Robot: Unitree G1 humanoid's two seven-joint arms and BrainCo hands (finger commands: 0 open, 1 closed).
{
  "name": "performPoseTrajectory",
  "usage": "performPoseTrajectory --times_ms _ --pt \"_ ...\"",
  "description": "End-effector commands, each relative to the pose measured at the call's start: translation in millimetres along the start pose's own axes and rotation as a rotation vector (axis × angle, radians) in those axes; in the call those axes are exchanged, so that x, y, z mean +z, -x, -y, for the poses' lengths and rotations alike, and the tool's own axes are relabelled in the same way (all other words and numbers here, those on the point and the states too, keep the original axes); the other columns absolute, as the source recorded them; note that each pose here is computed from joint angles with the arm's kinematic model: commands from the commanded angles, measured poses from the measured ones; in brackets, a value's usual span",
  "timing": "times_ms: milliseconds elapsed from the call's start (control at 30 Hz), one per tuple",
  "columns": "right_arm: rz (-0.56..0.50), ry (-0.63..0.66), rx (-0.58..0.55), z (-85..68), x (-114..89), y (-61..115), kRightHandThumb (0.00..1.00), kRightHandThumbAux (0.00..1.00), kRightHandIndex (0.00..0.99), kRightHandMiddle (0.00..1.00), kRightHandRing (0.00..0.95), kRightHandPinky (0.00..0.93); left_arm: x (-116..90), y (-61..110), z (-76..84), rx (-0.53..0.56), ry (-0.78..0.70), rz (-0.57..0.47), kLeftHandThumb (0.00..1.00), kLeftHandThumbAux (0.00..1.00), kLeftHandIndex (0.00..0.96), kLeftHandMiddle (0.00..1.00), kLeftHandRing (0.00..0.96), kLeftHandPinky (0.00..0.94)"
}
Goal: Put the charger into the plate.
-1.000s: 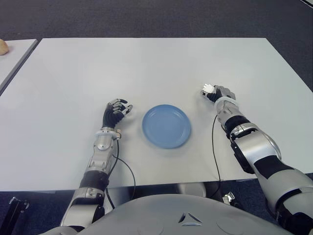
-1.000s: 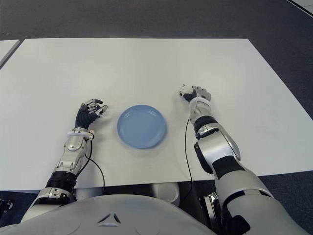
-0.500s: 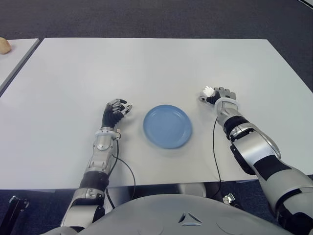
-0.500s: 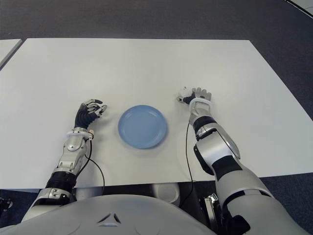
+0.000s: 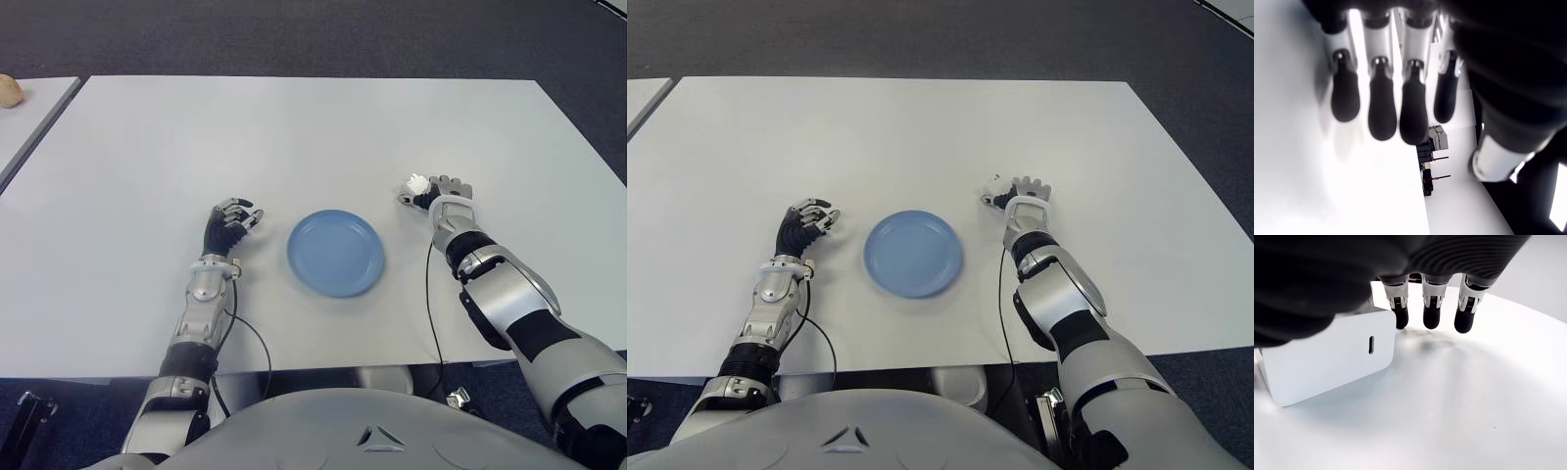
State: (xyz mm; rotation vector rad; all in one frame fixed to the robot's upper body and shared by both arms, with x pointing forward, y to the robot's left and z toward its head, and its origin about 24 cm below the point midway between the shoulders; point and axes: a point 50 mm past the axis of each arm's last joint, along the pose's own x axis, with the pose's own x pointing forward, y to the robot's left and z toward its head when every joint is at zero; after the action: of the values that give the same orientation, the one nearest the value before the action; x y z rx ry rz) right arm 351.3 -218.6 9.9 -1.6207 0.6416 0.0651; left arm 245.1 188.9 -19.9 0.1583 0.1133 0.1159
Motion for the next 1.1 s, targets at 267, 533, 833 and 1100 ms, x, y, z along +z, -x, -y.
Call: performPoseTrajectory --times_ms 267,533,833,1100 --pt "-0.087 0.032 0.145 -61.9 -15 12.7 0.668 0.352 0.000 0.000 0.000 0.000 -7 5.1 0.3 0.018 0.004 -0.038 0.708 0.717 0.435 0.649 0.638 0.625" --pt "-0.131 -0.115 0.074 -60.5 -16 13.4 0.669 0.545 0.287 0.077 0.049 0.111 -7 5.9 0.0 0.017 0.000 -0.033 0.707 0.718 0.435 0.648 0.639 0.621" --pt "-0.184 -0.303 -0.008 -57.3 -15 14.0 0.736 0.695 0.425 0.349 0.348 0.391 -7 5.7 -0.8 0.015 0.000 -0.037 0.708 0.718 0.434 0.643 0.634 0.618" --pt "-0.229 -0.466 -0.044 -55.0 -13 14.6 0.833 0.683 0.411 0.556 0.717 0.757 -7 5.3 -1.0 0.019 0.002 -0.033 0.707 0.718 0.434 0.638 0.627 0.612"
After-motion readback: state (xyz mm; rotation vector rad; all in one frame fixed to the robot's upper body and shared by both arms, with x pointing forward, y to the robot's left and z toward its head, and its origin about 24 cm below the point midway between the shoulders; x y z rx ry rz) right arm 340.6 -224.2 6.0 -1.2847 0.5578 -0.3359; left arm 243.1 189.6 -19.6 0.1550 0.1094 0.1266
